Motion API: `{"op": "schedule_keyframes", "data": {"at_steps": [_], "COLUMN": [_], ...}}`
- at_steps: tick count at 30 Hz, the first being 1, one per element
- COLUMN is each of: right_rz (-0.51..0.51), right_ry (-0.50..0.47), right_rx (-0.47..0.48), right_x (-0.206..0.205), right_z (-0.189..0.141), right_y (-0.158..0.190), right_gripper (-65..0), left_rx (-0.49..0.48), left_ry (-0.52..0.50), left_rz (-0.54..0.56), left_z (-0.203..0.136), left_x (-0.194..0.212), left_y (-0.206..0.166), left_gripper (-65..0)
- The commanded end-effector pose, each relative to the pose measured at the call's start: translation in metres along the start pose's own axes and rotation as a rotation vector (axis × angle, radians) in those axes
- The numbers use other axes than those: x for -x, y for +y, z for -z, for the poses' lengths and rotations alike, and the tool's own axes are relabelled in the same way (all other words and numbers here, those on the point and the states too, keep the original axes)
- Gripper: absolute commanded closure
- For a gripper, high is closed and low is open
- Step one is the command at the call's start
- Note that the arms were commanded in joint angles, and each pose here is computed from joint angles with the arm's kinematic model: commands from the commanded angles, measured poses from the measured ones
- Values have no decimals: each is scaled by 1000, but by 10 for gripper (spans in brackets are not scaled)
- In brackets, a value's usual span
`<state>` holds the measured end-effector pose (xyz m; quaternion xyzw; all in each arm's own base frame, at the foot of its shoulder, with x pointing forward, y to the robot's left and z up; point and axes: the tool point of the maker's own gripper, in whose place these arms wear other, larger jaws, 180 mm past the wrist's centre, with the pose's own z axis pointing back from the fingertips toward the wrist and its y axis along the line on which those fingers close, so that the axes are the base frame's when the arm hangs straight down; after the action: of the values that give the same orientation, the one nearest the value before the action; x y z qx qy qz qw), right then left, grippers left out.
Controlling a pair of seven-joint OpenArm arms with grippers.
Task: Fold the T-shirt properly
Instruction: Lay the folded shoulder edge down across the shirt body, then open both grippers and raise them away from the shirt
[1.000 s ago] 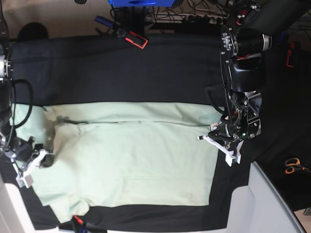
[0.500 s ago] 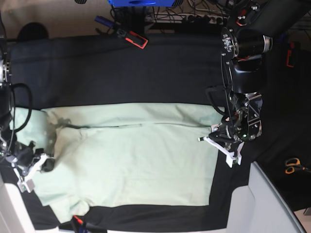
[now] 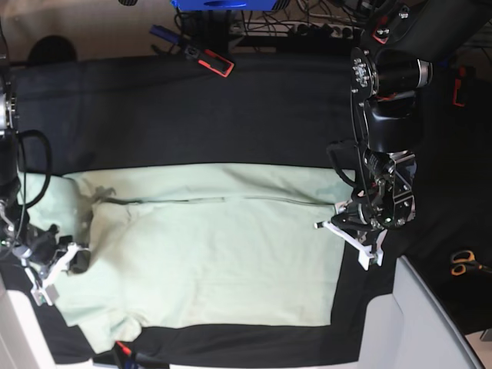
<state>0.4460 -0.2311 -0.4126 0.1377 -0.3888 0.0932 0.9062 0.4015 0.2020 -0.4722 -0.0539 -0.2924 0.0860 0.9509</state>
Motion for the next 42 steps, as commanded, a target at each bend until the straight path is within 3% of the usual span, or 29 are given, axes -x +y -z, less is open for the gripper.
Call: {"op": "schedule_keyframes", "data": {"at_steps": [1,15,22,29,33,38,40,42], "right_rz": [-9,-18,-86,-82,-43,27,30,36], "right_ry": [-79,-103,-55,-59,-108,-119,-117,-112], "right_rx": [9,9,14,12,31,116,121,124], "right_x": [-33,-47,-39,-39,-47,-44,-43,-38], "right_z": [-7,-8,1,2,-2,-5,-5,-5], "right_y": [-8,-8,1,3,-4,-25,-26,-26], "right_gripper": [0,0,0,0,-1,-19,-99,-225], "left_rx": [0,-1,-1,-4,-4,-1,0,-3], "left_ry": [-63,-62,-64,-90,-110,-126,-144,-165], "left_rz": [4,6,6,3,0,-14,-12,-9], "left_z": [-6,-6,-6,-7,-6,-8,-11,-15], "left_x": [-28,-28,-28,-34,-36,-41,-47,-53], "left_y": [0,0,0,1,1,1,1,1], "left_gripper": [0,0,0,0,0,-190,-245,-289]}}
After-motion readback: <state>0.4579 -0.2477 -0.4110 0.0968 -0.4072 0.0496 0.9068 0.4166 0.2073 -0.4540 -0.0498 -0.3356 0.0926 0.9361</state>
